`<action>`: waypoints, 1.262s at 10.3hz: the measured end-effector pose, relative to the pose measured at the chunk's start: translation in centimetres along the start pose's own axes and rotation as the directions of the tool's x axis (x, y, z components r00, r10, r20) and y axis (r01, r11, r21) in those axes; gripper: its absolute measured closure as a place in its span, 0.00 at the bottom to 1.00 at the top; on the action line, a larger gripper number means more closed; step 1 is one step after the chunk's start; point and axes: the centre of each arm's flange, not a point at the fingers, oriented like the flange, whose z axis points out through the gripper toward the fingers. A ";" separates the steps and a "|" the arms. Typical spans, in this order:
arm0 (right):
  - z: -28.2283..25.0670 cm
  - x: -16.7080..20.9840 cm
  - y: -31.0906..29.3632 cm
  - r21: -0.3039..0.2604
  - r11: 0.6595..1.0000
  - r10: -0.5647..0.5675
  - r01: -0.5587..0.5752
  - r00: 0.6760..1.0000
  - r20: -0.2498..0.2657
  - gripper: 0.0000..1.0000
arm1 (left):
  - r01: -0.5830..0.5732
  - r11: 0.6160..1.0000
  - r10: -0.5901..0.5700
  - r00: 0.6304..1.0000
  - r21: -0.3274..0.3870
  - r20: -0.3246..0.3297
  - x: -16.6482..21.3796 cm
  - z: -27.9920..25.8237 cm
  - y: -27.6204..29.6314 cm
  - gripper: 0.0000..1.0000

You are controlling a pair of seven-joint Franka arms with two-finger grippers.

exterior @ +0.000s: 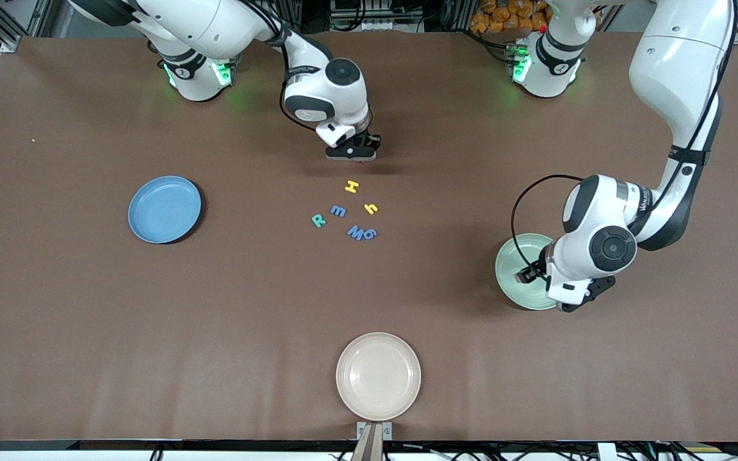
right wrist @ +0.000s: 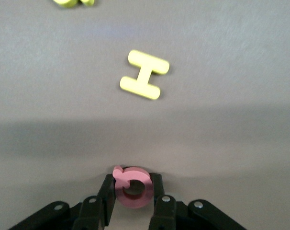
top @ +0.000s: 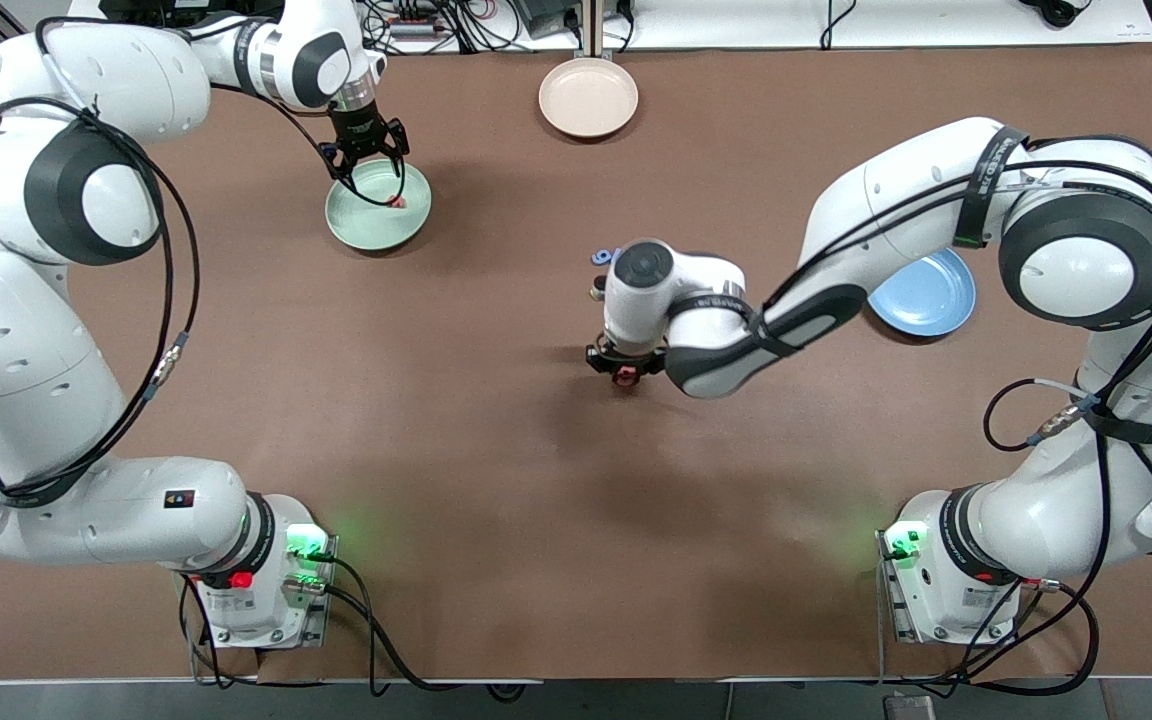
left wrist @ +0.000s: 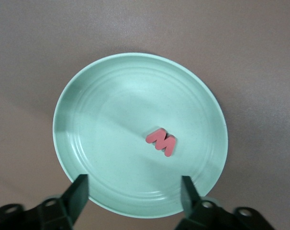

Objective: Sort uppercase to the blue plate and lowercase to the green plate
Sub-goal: 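Drop pink M on the green plate while the right gripper lifts q, then carry q over the blue plate while the left gripper reaches blue E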

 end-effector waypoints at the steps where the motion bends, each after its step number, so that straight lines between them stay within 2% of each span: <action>1: -1.3 1.1 -0.5 -0.011 1.000 -0.015 0.015 0.999 0.039 0.64 | -0.001 1.000 0.001 1.000 0.000 -0.001 0.0 0.0 0.0 0.00; 3: -4.0 2.9 -0.6 0.005 0.998 -0.058 0.058 0.994 0.095 0.64 | -0.029 0.999 0.029 0.999 0.014 -0.025 0.3 -0.3 -0.2 0.00; 6: -7.3 7.7 4.0 -0.009 0.985 -0.167 0.171 0.971 0.169 0.64 | -0.062 0.998 0.063 0.996 0.020 -0.063 -0.2 -1.2 0.6 0.00; 9: -9.9 12.7 11.1 -0.085 0.939 -0.308 0.333 0.925 0.224 0.64 | -0.108 0.994 0.109 0.990 0.014 -0.085 -5.5 -1.4 5.7 0.00; 11: -11.7 15.5 15.3 -0.094 0.904 -0.387 0.418 0.891 0.237 0.64 | -0.101 0.995 0.101 0.990 0.004 -0.100 -10.4 -0.7 9.8 0.00; 13: -12.1 18.2 20.1 -0.078 0.861 -0.470 0.503 0.845 0.254 0.64 | -0.101 0.995 0.101 0.990 0.004 -0.097 -14.0 0.8 12.5 0.00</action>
